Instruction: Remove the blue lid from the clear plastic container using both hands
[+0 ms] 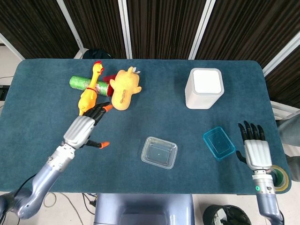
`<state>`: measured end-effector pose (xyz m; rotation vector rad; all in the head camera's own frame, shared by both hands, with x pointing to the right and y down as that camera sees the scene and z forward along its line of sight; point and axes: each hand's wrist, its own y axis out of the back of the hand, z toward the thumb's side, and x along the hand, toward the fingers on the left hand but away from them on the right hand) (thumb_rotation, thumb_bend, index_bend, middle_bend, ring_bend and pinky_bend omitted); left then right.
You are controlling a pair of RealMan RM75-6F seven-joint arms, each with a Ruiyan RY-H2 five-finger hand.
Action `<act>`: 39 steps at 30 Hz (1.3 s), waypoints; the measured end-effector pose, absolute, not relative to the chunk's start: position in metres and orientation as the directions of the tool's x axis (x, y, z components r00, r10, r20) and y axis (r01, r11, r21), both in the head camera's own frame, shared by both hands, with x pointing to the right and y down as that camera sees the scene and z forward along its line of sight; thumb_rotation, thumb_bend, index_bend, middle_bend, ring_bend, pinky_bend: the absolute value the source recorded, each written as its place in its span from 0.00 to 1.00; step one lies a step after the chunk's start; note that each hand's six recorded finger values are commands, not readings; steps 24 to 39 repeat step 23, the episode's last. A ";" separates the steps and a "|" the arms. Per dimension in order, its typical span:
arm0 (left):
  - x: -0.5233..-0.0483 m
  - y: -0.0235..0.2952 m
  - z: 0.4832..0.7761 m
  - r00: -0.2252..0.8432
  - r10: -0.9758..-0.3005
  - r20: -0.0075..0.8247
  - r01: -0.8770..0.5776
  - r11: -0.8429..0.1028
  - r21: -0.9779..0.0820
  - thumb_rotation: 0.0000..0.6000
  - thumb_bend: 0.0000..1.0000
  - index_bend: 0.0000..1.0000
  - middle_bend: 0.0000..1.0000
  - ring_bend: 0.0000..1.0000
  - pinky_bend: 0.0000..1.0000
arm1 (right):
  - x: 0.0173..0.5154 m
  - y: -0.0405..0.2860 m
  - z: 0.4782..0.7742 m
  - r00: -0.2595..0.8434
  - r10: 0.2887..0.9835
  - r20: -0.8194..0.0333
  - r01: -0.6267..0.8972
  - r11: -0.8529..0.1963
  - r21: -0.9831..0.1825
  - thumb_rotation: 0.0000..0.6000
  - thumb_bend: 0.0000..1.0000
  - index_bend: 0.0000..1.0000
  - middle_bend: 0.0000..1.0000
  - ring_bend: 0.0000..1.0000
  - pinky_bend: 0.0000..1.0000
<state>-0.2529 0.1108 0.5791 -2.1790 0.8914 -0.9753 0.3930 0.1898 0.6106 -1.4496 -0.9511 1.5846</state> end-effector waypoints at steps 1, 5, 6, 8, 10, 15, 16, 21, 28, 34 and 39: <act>-0.260 0.115 0.578 0.502 -0.765 0.404 -0.329 -0.601 -0.728 1.00 0.00 0.00 0.00 0.00 0.13 | 0.397 0.191 0.605 -0.055 0.908 -0.415 -0.051 -0.418 -0.907 1.00 0.34 0.00 0.00 0.00 0.00; -0.285 0.132 0.575 0.482 -0.774 0.410 -0.281 -0.580 -0.764 1.00 0.00 0.00 0.00 0.00 0.12 | 0.407 0.198 0.587 -0.047 0.913 -0.406 -0.046 -0.408 -0.912 1.00 0.34 0.00 0.00 0.00 0.00; -0.292 0.137 0.574 0.476 -0.776 0.414 -0.265 -0.575 -0.774 1.00 0.00 0.00 0.00 0.00 0.11 | 0.408 0.201 0.584 -0.041 0.912 -0.408 -0.046 -0.410 -0.911 1.00 0.34 0.00 0.00 0.00 0.00; -0.308 0.151 0.573 0.455 -0.781 0.428 -0.224 -0.565 -0.794 1.00 0.00 0.00 0.00 0.00 0.10 | 0.411 0.208 0.577 -0.022 0.908 -0.418 -0.051 -0.418 -0.907 1.00 0.34 0.00 0.00 0.00 0.00; -0.327 0.167 0.572 0.420 -0.789 0.449 -0.184 -0.559 -0.809 1.00 0.00 0.00 0.00 0.00 0.09 | 0.413 0.216 0.570 0.000 0.903 -0.429 -0.063 -0.428 -0.902 1.00 0.34 0.00 0.00 0.00 0.00; -0.374 0.202 0.566 0.326 -0.817 0.476 -0.108 -0.532 -0.840 1.00 0.00 0.00 0.00 0.00 0.07 | 0.420 0.238 0.557 0.025 0.887 -0.461 -0.092 -0.457 -0.885 1.00 0.34 0.00 0.00 0.00 0.00; -0.386 0.208 0.563 0.300 -0.829 0.472 -0.096 -0.519 -0.850 1.00 0.00 0.00 0.00 0.00 0.06 | 0.423 0.243 0.554 0.022 0.884 -0.466 -0.103 -0.462 -0.881 1.00 0.34 0.00 0.00 0.00 0.00; -0.429 0.229 0.555 0.218 -0.868 0.447 -0.016 -0.461 -0.887 1.00 0.00 0.00 0.00 0.00 0.03 | 0.433 0.249 0.545 -0.002 0.892 -0.453 -0.122 -0.449 -0.885 1.00 0.34 0.00 0.00 0.00 0.00; -0.442 0.233 0.551 0.201 -0.880 0.430 0.027 -0.434 -0.901 1.00 0.00 0.00 0.00 0.00 0.02 | 0.437 0.249 0.542 -0.023 0.899 -0.438 -0.115 -0.438 -0.892 1.00 0.34 0.00 0.00 0.00 0.00; -0.442 0.233 0.551 0.201 -0.880 0.430 0.027 -0.434 -0.901 1.00 0.00 0.00 0.00 0.00 0.02 | 0.437 0.249 0.542 -0.023 0.899 -0.438 -0.115 -0.438 -0.892 1.00 0.34 0.00 0.00 0.00 0.00; -0.442 0.233 0.551 0.201 -0.880 0.430 0.027 -0.434 -0.901 1.00 0.00 0.00 0.00 0.00 0.02 | 0.437 0.249 0.542 -0.023 0.899 -0.438 -0.115 -0.438 -0.892 1.00 0.34 0.00 0.00 0.00 0.00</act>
